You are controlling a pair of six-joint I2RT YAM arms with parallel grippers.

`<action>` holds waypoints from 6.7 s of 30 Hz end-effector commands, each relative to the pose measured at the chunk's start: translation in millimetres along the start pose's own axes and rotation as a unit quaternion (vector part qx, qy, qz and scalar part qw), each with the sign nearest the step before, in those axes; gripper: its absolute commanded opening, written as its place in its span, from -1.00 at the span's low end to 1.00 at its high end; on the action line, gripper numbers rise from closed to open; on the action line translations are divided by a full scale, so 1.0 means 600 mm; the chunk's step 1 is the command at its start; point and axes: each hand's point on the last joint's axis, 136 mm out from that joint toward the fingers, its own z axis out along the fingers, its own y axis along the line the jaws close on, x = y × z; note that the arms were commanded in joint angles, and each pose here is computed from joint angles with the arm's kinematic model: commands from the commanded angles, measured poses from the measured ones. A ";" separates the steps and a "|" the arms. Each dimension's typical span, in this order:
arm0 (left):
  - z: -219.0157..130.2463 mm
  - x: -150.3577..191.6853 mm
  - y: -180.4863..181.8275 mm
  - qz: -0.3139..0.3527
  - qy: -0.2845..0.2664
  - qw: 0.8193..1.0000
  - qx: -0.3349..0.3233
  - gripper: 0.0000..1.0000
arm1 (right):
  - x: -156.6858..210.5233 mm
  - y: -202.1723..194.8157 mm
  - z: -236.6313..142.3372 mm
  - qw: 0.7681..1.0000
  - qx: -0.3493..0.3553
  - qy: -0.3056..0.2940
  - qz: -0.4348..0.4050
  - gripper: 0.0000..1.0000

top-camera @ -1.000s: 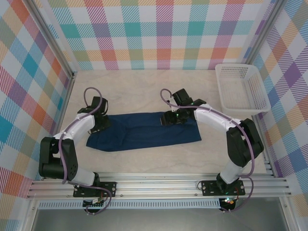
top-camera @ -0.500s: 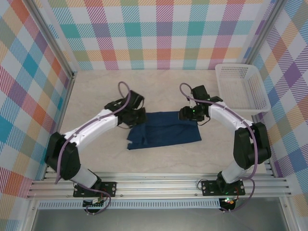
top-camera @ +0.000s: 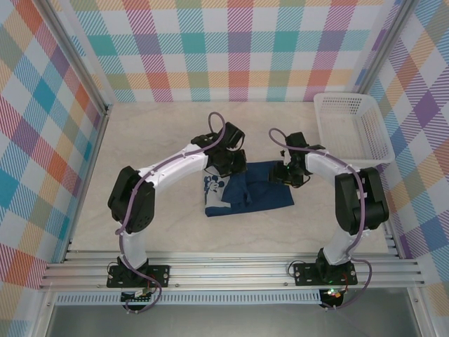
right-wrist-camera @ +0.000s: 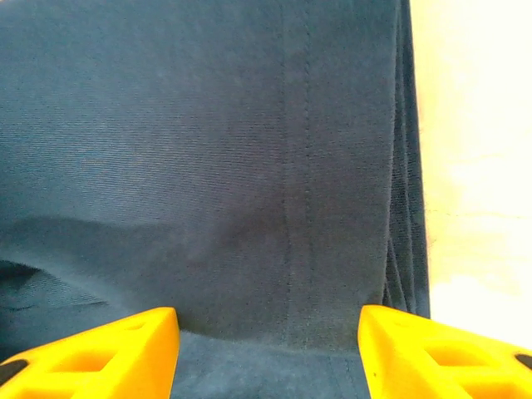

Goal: Fold the inside-out t-shirt

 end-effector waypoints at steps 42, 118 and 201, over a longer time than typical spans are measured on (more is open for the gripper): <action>0.129 0.021 -0.159 -0.013 0.027 0.996 0.088 -0.41 | -0.002 -0.033 -0.100 0.996 0.012 -0.072 0.049 0.19; 0.098 -0.034 0.150 0.031 0.031 0.999 -0.013 0.02 | 0.045 0.076 -0.047 0.992 -0.058 -0.029 -0.105 0.62; 0.074 0.233 0.198 0.162 0.137 0.977 -0.007 0.12 | -0.035 0.050 0.052 0.998 -0.051 0.024 -0.015 0.06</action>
